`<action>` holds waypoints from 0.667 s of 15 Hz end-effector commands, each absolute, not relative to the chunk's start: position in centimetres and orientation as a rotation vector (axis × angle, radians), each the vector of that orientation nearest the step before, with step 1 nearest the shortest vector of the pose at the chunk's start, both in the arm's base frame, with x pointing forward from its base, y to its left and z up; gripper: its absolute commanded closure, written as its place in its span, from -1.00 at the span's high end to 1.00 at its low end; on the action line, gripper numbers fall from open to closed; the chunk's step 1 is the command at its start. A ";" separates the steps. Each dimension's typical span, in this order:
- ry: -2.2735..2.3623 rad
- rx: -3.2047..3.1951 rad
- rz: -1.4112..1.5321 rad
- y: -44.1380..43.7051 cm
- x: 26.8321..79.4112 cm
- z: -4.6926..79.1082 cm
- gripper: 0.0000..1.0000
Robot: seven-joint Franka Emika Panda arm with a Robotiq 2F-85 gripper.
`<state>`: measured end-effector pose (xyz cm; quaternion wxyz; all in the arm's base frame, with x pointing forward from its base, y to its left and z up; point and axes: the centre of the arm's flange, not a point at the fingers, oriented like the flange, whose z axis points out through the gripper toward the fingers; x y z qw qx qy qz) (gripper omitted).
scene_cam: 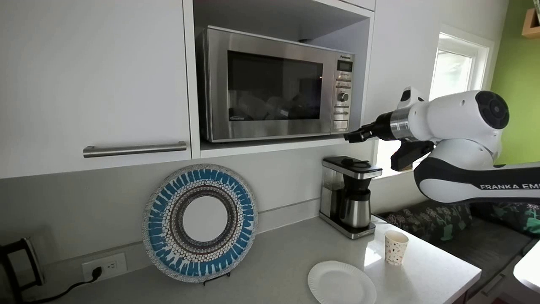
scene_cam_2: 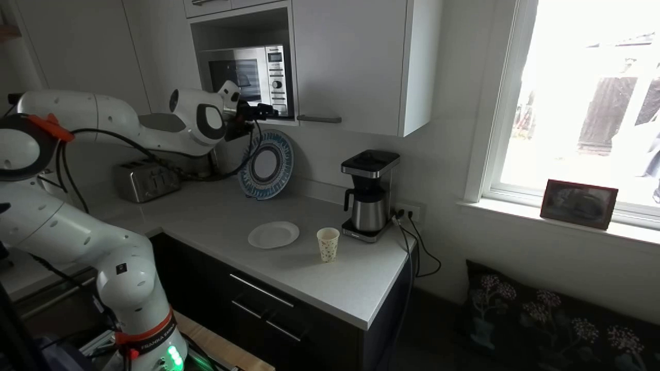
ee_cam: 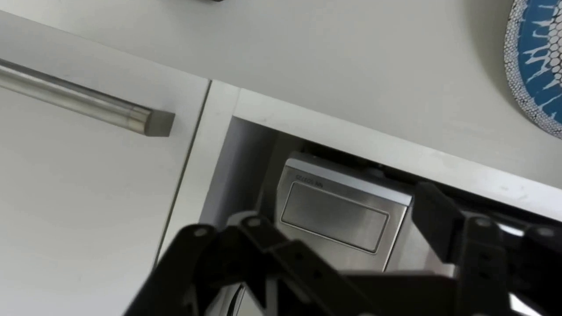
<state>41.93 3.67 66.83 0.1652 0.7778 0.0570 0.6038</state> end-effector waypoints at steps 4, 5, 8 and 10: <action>0.142 2.241 1.809 3.3 44.6 67.1 -0.50; 0.141 2.243 1.818 3.3 44.8 67.1 -0.64; 0.139 2.228 1.866 3.3 45.4 67.4 -0.99; 0.132 2.220 1.888 3.1 45.6 67.5 -1.00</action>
